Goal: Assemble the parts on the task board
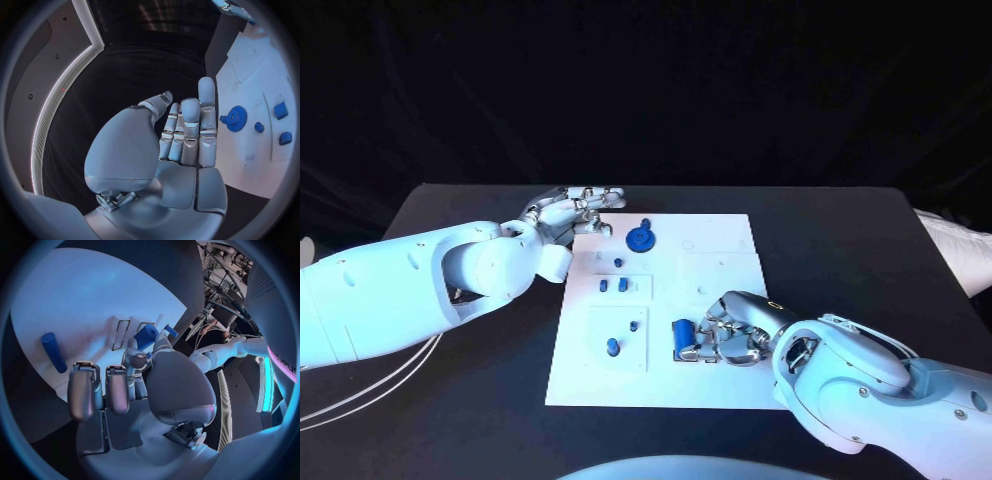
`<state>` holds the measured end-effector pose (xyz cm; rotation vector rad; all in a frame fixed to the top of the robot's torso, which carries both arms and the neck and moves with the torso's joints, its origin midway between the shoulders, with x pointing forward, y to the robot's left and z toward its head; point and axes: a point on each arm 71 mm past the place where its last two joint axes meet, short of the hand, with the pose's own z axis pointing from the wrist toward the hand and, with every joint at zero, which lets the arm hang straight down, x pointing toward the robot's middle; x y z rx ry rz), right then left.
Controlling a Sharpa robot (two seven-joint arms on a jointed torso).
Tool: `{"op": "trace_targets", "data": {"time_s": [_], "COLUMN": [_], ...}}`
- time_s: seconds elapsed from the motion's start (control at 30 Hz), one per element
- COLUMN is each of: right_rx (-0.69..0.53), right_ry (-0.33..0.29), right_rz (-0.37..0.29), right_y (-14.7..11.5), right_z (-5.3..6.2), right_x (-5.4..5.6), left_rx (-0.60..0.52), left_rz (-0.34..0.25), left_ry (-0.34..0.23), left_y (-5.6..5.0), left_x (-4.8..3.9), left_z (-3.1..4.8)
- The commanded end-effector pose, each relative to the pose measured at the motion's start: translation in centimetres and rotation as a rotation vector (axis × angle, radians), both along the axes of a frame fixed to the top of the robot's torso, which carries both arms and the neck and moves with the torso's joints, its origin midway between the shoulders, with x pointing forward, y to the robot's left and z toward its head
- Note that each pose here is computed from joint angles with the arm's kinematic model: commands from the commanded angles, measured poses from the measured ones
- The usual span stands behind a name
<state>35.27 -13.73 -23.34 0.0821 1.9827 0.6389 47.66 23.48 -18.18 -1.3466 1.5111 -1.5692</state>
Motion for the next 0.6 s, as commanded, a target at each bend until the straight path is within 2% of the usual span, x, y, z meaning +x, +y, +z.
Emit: {"op": "trace_targets", "data": {"time_s": [0.03,0.3,0.6], "right_rx": [-0.026,-0.040,-0.048], "right_ry": [-0.010,-0.038,-0.023], "right_rz": [0.028,0.019,0.025], "right_y": [0.09,-0.04,-0.12], "right_z": [-0.03,-0.18,-0.38], "right_x": [-0.11,0.37,0.44], "left_rx": [-0.016,-0.016,-0.015], "left_rz": [-0.024,-0.026,-0.027], "left_ry": [-0.001,0.000,0.004], "left_y": [-0.16,-0.12,-0.09], "left_x": [-0.09,-0.07,-0.07], "left_z": [0.09,0.07,0.04]}}
